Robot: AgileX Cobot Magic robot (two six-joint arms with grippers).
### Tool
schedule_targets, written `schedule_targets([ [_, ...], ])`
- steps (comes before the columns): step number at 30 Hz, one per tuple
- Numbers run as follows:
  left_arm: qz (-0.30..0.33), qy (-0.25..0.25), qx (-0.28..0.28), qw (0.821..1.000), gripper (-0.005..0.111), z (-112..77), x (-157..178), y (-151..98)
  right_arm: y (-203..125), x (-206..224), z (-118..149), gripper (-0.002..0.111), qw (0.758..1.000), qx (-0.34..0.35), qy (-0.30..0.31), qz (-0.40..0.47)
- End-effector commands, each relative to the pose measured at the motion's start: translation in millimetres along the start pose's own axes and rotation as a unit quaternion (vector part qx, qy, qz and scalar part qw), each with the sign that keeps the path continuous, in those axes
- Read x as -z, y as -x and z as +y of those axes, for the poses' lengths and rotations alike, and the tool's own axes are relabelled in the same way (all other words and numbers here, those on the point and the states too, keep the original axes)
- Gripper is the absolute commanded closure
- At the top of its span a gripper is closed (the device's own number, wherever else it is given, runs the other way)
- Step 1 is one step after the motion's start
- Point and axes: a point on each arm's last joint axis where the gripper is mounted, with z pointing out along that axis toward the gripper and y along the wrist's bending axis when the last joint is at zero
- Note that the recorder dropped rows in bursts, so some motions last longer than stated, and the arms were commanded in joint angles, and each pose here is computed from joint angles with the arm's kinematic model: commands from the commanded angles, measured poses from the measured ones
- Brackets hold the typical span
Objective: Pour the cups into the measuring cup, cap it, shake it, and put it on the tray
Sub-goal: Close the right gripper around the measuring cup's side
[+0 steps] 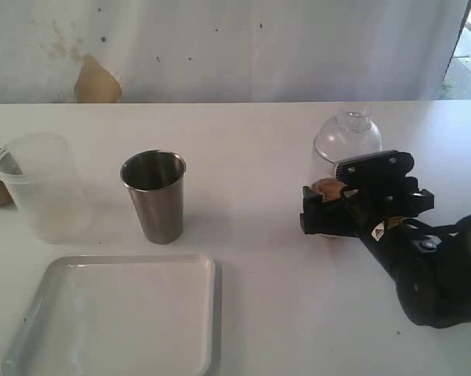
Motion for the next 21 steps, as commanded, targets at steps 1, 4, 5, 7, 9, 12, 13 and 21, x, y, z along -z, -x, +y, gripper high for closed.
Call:
schedule_targets([
  [1, 0.000, 0.002, -0.001, 1.000, 0.107, 0.2, 0, -2, -2, -7, 1, 0.003, 1.000, -0.003, -0.004, -0.011],
  [4, 0.000, 0.002, -0.001, 1.000, 0.107, 0.2, 0, -2, -3, -7, 1, 0.003, 1.000, -0.002, -0.004, -0.009],
  [5, 0.000, 0.002, -0.001, 1.000, 0.107, 0.2, 0, -2, -3, -7, 1, 0.003, 1.000, -0.002, -0.004, -0.010],
  [7, 0.000, 0.002, -0.001, 1.000, 0.107, 0.2, 0, -2, -1, -7, 1, 0.003, 1.000, -0.002, -0.006, -0.021],
  [9, 0.000, 0.002, -0.001, 1.000, 0.107, 0.2, 0, -2, 2, -7, 0, 0.003, 0.999, -0.003, -0.009, -0.039],
  [12, 0.000, 0.002, -0.001, 1.000, 0.107, 0.2, 0, -2, 6, -7, 0, 0.003, 0.998, -0.014, -0.013, -0.063],
  [13, 0.000, 0.002, -0.001, 1.000, 0.107, 0.2, 0, -2, 6, -7, 0, 0.003, 0.998, -0.016, -0.013, -0.064],
  [21, 0.000, 0.002, -0.001, 1.000, 0.107, 0.2, 0, -2, 9, -11, 1, 0.003, 0.997, -0.044, -0.012, -0.069],
])
